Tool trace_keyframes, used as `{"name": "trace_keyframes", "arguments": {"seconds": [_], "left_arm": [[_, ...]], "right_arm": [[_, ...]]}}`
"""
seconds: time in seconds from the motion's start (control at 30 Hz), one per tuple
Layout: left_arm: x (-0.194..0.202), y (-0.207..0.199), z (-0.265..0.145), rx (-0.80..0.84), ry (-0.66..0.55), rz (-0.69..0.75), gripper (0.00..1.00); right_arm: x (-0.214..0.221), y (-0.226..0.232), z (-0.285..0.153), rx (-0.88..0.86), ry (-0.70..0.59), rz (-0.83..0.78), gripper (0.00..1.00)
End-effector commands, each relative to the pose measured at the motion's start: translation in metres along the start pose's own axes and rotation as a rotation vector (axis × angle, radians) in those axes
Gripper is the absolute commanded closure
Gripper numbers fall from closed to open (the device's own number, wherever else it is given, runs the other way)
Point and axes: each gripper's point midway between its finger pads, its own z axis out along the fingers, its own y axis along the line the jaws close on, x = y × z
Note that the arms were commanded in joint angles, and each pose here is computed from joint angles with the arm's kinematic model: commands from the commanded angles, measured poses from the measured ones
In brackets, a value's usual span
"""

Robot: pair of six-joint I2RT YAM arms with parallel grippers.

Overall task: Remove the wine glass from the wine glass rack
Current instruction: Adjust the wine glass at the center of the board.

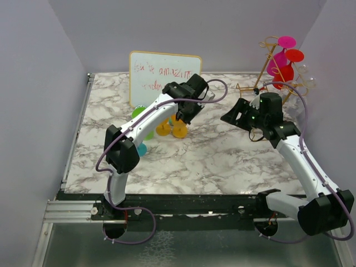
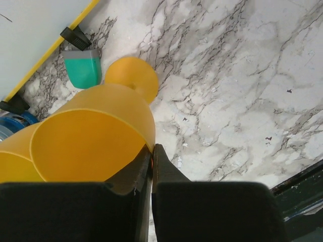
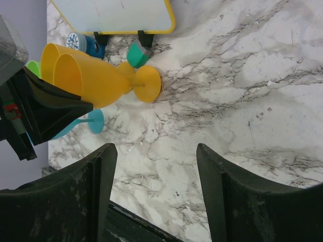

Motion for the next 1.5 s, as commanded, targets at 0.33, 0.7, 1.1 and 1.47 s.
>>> {"name": "trace_keyframes", "arguments": {"seconds": [0.33,0.7,1.1,1.47], "left_arm": [[-0.003,0.007,0.005,-0.02,0.016,0.027,0.93],[0.006,0.017,0.006,-0.075,0.055,0.03,1.0],[-0.012,0.01,-0.004,-0.029,-0.004,0.005,0.76],[-0.014,0.012,-0.013,-0.027,-0.028,-0.011,0.71]], "right_arm": [[0.007,0.005,0.0,-0.027,0.032,0.013,0.3],[0.007,0.006,0.002,-0.032,0.027,0.018,0.3],[0.007,0.009,0.002,-0.044,0.04,0.017,0.3],[0.003,0.011,-0.001,-0.042,0.03,0.012,0.3]]}}
